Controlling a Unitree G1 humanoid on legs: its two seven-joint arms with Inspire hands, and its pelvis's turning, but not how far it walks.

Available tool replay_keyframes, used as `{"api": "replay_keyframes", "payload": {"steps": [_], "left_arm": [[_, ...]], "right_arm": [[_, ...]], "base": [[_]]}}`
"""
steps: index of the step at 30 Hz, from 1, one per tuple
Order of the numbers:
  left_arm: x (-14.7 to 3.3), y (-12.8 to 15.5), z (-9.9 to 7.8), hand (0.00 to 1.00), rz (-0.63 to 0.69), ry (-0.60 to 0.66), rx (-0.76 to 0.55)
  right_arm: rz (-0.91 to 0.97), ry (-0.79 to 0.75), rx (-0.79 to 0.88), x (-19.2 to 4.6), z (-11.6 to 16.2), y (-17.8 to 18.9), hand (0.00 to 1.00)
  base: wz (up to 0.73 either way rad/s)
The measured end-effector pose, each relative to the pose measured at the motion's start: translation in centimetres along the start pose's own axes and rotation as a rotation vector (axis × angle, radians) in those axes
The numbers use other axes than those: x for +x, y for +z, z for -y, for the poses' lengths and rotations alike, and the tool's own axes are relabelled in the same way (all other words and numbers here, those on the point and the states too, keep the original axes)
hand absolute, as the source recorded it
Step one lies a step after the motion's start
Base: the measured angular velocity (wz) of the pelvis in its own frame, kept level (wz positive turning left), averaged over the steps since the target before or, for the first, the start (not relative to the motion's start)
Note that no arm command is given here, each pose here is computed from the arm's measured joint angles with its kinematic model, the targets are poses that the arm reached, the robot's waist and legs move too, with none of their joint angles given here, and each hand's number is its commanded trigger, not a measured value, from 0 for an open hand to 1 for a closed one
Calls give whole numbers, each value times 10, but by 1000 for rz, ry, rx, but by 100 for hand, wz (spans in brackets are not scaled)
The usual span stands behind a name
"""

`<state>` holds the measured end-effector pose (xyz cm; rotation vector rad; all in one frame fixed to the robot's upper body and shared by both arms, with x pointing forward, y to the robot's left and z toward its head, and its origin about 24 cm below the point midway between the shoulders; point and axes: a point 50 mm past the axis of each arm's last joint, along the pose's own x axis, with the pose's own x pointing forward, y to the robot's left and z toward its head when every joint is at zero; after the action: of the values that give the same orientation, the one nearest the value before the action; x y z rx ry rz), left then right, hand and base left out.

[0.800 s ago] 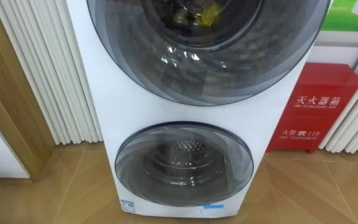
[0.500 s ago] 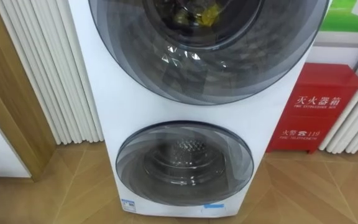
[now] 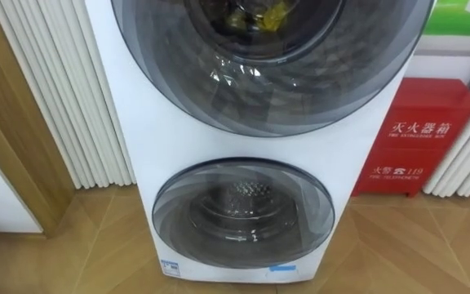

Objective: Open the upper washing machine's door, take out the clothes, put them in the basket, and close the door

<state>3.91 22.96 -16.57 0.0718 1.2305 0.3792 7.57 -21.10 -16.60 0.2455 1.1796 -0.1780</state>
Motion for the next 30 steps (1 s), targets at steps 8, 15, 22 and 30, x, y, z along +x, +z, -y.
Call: {"api": "replay_keyframes", "payload": {"steps": [8, 15, 22, 30], "left_arm": [[0, -1, -5, 0, -4, 9, 20], [0, -1, -14, 0, -8, 37, 46], [0, -2, -16, 0, -9, 40, 85], [0, -1, -17, 0, -15, 42, 89]], "right_arm": [[629, 65, 12, -32, -36, 159, 0], [997, 91, -35, -92, -57, 233, 0], [1237, 108, -104, -142, -68, 270, 0], [1406, 128, -79, -179, -80, 302, 0]], "base": [[-2], [0], [-3], [2]]}}
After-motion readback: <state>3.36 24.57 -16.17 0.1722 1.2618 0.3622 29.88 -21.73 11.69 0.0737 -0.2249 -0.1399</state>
